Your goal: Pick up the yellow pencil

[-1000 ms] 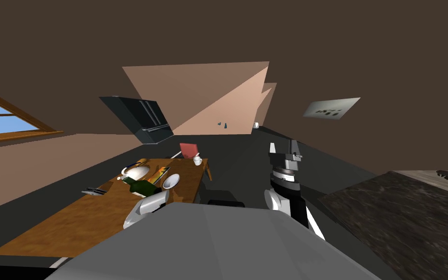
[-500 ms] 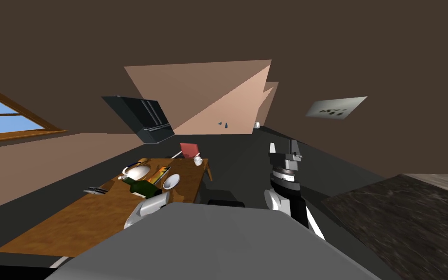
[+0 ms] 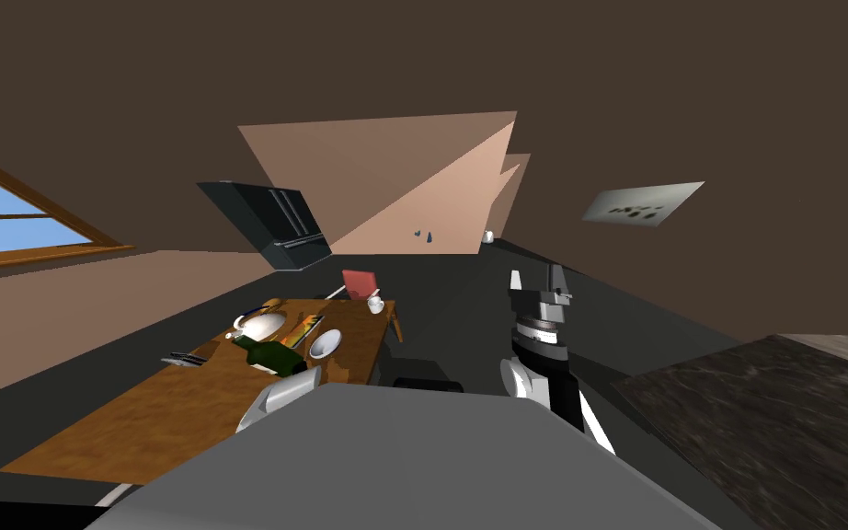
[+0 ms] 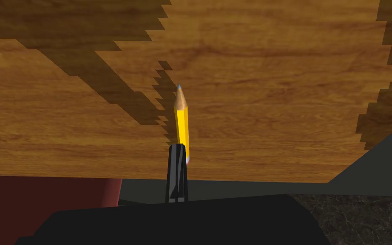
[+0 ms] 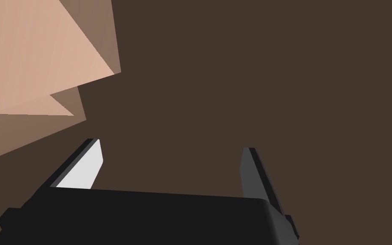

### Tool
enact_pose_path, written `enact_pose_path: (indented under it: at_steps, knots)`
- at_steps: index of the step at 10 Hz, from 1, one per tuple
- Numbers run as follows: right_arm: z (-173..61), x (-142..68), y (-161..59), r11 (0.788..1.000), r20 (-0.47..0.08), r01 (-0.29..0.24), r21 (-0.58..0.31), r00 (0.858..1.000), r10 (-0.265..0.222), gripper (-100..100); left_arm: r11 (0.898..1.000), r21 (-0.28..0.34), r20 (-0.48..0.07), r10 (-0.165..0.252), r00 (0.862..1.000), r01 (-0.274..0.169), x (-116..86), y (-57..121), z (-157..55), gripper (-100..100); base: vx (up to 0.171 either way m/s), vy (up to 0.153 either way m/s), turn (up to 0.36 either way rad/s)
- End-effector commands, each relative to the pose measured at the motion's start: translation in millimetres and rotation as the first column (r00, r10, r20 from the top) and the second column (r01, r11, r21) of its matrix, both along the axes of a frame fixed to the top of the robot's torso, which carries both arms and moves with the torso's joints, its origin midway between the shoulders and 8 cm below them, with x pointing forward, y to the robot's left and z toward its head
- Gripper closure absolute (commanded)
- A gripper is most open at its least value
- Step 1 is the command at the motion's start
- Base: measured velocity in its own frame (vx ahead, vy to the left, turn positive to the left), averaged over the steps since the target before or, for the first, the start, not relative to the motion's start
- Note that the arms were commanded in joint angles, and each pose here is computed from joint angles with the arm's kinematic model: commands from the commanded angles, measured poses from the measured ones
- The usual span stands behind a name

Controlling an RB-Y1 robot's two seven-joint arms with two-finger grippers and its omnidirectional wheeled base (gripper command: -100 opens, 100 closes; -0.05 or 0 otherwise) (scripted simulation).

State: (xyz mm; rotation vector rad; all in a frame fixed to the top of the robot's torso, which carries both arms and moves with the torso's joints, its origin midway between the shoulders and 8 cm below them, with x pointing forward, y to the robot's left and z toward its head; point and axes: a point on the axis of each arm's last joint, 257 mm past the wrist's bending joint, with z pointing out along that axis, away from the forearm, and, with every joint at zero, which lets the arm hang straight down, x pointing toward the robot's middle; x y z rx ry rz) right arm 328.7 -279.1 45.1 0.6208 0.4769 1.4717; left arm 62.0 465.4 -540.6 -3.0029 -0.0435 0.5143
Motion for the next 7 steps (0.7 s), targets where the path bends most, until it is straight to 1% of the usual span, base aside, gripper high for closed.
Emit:
enact_pose_path:
  at_steps: [1,3,4,5,7]
  knots:
    - [0.0,0.0,0.0,1.0,0.0,0.0,0.0,1.0,0.0,0,1.0,0.0,0.0,0.0,1.0,0.0,0.0,0.0,0.0,100,0.0,0.0,0.0]
    - [0.0,0.0,0.0,1.0,0.0,0.0,0.0,1.0,0.0,0,1.0,0.0,0.0,0.0,1.0,0.0,0.0,0.0,0.0,100,0.0,0.0,0.0]
    - [0.0,0.0,0.0,1.0,0.0,0.0,0.0,1.0,0.0,0,1.0,0.0,0.0,0.0,1.0,0.0,0.0,0.0,0.0,0,0.0,0.0,0.0]
    - [0.0,0.0,0.0,1.0,0.0,0.0,0.0,1.0,0.0,0,0.999,0.048,0.015,-0.019,1.0,0.018,12.3,25.5,15.1,-100,0.007,-0.058,-0.007]
    - [0.0,0.0,0.0,1.0,0.0,0.0,0.0,1.0,0.0,0,0.996,0.081,0.024,-0.036,0.999,0.034,20.9,42.3,25.8,-100,0.009,-0.09,0.004]
